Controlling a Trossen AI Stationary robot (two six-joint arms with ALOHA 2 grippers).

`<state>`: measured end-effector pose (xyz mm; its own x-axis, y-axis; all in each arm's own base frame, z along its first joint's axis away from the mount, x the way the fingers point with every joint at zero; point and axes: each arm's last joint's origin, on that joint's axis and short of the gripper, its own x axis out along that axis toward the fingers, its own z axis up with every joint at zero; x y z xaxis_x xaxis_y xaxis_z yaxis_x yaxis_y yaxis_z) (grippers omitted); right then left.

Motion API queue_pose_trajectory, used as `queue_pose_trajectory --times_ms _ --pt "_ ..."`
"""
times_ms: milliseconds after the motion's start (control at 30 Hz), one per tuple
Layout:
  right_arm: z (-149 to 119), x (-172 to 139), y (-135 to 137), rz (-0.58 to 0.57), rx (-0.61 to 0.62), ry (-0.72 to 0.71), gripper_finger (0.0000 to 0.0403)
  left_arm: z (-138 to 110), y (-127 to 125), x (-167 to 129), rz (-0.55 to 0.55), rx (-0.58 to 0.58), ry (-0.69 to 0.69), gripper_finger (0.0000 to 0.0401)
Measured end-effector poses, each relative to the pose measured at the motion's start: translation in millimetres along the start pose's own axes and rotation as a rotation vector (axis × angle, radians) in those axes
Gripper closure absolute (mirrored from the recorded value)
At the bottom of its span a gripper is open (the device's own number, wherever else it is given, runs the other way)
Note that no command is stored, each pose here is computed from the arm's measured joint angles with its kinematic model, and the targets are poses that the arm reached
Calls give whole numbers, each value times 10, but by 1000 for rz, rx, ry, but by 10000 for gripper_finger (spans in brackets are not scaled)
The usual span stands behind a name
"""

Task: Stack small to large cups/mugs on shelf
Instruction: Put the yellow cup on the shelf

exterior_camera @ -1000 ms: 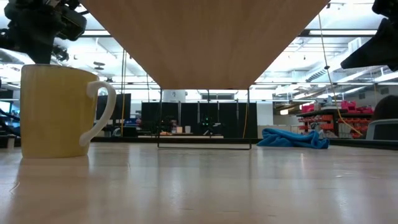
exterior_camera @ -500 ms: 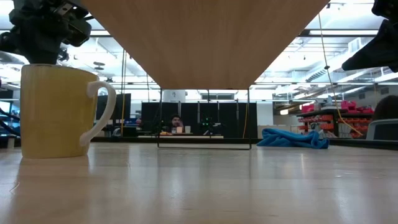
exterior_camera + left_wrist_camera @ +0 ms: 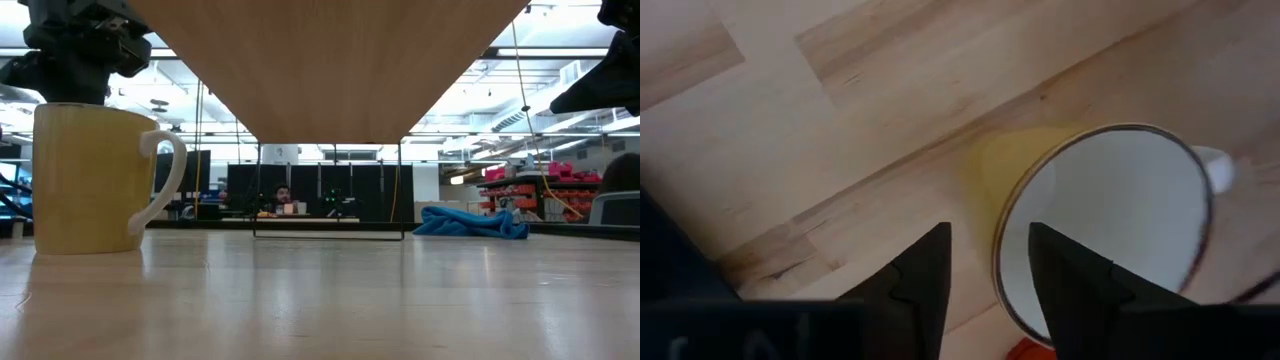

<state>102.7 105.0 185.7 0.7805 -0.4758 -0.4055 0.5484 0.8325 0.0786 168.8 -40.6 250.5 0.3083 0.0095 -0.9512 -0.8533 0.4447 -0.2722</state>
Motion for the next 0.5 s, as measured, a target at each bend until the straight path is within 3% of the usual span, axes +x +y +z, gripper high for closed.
queue_pose_trajectory --times_ms 233,500 --pt "0 0 0 0 -3 0 382 2 -99 177 64 57 34 235" --pt "-1 0 1 0 -3 4 382 0 -146 309 128 63 52 241"
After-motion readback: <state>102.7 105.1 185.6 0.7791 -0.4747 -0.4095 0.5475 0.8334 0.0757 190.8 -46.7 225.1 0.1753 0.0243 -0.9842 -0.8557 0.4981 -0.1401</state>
